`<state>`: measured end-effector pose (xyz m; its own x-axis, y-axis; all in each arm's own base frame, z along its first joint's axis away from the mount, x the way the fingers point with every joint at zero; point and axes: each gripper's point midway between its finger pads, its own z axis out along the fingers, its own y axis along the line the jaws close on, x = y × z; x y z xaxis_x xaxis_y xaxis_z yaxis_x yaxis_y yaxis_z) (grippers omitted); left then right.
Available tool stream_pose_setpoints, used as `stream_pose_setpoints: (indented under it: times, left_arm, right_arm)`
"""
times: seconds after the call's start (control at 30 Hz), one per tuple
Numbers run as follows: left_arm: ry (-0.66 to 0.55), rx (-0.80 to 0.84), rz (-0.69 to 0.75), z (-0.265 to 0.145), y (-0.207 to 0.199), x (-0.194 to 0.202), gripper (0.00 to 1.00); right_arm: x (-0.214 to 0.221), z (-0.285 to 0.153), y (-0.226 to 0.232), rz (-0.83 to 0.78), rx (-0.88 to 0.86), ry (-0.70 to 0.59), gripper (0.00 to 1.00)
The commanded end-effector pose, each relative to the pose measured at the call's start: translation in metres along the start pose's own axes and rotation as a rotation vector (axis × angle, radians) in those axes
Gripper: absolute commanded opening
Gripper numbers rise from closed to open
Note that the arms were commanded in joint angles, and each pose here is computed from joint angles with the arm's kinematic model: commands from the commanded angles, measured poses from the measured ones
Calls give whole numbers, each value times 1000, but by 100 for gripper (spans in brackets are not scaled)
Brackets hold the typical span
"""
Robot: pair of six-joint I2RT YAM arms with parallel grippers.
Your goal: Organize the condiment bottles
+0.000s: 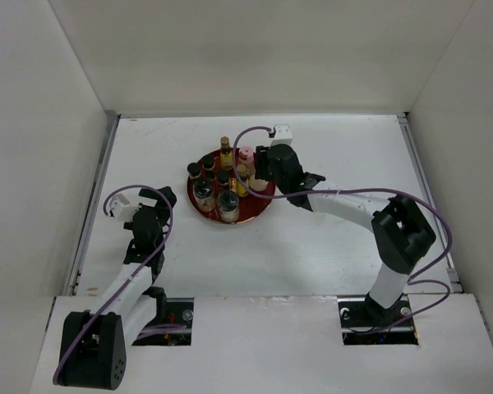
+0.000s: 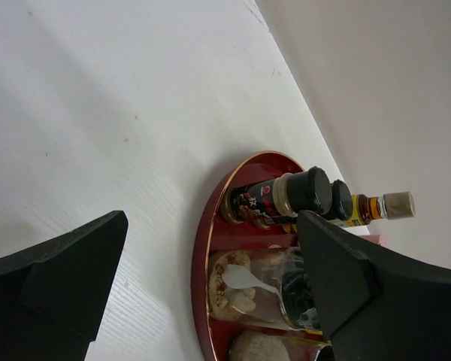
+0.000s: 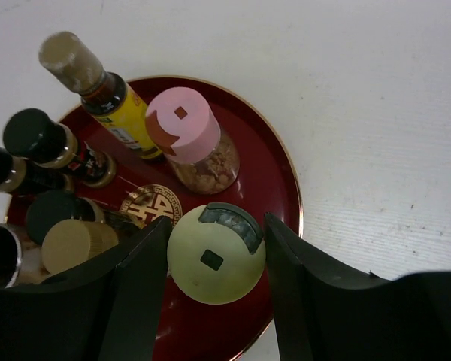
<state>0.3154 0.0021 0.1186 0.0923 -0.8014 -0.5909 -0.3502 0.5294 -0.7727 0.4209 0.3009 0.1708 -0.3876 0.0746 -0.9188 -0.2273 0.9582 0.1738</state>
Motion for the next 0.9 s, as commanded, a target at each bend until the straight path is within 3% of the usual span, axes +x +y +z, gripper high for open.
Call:
stream_pose_setpoints:
  times: [0.0,0.57,0.87]
  left_arm:
    - [-42,-5,16,0,1,-8,100]
    - [-40,-4,37,1,-2,-4,100]
    - [-47,11,35,-2,-6,-4,100]
  right_arm:
    - [-31,9,14,32,-27,-89,40]
    - [-4,34,-2,-47,73,-59,50]
    - [-11,26,-1,-28,59,-70,80]
